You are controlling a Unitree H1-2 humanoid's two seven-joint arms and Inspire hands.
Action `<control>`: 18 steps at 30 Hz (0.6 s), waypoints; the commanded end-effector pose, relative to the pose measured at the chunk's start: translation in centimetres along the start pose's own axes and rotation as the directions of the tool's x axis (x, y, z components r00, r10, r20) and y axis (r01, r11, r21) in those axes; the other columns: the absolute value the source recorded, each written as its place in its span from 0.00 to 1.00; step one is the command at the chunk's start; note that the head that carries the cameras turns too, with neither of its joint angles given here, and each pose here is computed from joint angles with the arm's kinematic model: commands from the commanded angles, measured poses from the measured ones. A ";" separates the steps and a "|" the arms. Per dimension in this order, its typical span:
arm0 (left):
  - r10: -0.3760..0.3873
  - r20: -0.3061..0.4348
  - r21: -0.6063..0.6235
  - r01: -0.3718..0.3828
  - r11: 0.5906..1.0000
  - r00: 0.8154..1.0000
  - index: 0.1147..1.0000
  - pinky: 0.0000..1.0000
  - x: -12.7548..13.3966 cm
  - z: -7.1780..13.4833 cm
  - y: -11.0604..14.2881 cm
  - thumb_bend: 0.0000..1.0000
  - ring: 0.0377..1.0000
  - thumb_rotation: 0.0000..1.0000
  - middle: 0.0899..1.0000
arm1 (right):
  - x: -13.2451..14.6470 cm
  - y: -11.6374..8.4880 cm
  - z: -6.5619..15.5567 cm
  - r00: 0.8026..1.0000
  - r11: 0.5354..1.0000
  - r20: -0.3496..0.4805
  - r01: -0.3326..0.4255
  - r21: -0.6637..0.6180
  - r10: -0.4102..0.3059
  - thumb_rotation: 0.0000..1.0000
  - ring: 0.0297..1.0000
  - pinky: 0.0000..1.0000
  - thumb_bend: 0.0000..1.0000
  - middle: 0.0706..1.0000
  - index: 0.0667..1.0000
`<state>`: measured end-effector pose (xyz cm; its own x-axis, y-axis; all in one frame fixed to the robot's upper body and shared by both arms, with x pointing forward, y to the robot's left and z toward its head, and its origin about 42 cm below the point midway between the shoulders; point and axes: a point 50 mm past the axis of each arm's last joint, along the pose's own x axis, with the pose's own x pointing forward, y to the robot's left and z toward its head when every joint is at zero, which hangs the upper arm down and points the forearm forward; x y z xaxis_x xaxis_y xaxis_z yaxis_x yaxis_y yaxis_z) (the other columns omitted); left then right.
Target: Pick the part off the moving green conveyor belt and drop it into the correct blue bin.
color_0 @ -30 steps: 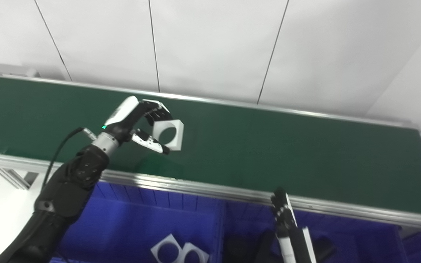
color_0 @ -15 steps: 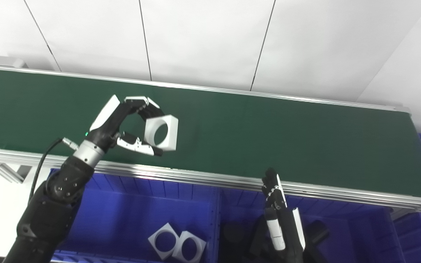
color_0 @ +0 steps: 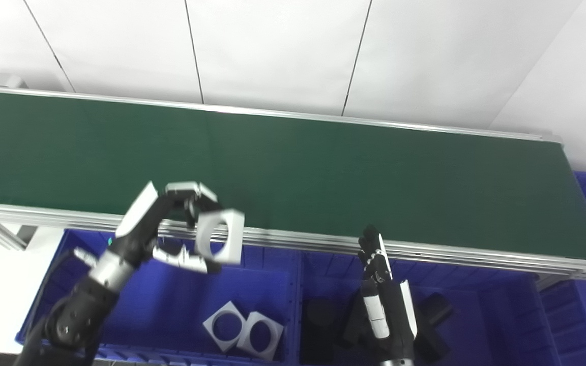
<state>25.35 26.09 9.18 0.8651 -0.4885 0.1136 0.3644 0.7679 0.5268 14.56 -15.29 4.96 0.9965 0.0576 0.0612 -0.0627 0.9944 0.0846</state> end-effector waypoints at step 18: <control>-0.186 -0.088 0.170 0.199 0.965 0.978 0.41 0.49 -1.1 1.5 -0.2 0.50 0.45 0.00 0.45 | -1.3 -0.7 1.7 0.997 1.000 0.069 -0.022 0.013 0.021 0.88 1.00 1.00 0.71 1.00 1.00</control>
<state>23.36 25.67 9.12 0.8155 -0.5754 -0.0627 0.4730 0.6001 0.6451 13.45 -16.34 5.37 0.9957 0.0652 0.0651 -0.0705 0.9941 0.0823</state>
